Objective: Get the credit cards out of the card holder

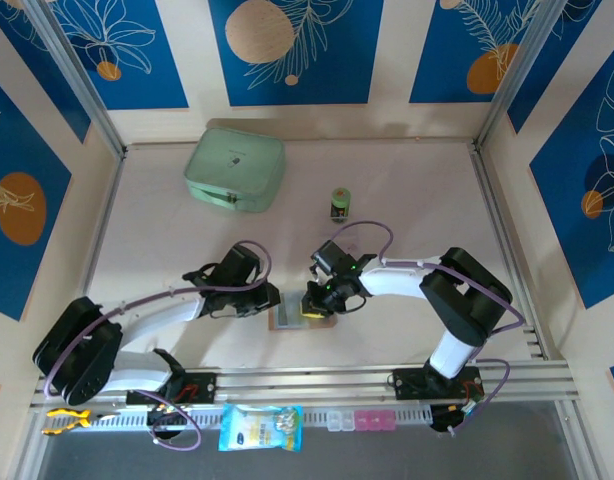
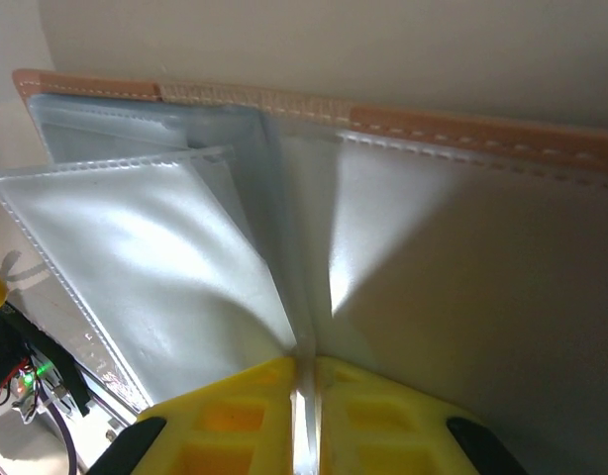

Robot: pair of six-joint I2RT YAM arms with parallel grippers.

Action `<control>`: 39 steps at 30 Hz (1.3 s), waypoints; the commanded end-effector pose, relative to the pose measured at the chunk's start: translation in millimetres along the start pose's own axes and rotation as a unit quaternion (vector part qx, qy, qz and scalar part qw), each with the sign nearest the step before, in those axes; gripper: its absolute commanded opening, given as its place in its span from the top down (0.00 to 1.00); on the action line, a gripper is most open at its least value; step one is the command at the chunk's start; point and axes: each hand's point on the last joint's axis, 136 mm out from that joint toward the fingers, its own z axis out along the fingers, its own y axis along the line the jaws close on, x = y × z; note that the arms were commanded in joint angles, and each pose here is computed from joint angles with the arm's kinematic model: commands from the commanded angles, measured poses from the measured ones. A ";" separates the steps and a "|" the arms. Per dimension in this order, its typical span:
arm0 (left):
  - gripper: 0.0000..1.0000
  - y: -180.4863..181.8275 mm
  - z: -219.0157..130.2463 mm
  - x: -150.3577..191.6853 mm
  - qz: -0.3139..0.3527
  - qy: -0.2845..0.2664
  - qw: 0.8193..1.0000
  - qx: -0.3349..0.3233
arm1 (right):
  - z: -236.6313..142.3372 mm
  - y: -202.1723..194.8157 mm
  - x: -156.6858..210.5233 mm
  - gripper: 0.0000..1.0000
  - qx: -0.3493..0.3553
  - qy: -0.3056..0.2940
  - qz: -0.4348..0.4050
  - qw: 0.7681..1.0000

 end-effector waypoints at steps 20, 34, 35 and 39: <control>0.78 -18.3 27.4 14.3 -0.008 0.046 0.998 0.036 | -1.5 -3.2 4.2 0.87 -0.002 0.011 0.013 1.000; 0.76 -54.1 23.1 14.9 0.019 0.059 0.996 0.069 | -46.5 2.8 -8.1 0.77 0.011 -0.064 -0.002 0.998; 0.75 -57.3 23.0 15.3 0.022 0.060 0.995 0.071 | -52.0 0.5 -9.2 0.77 0.012 -0.072 0.001 0.997; 0.67 -69.8 25.2 16.3 0.037 0.067 0.994 0.075 | -72.4 -8.7 -11.4 0.77 0.011 -0.099 0.013 0.995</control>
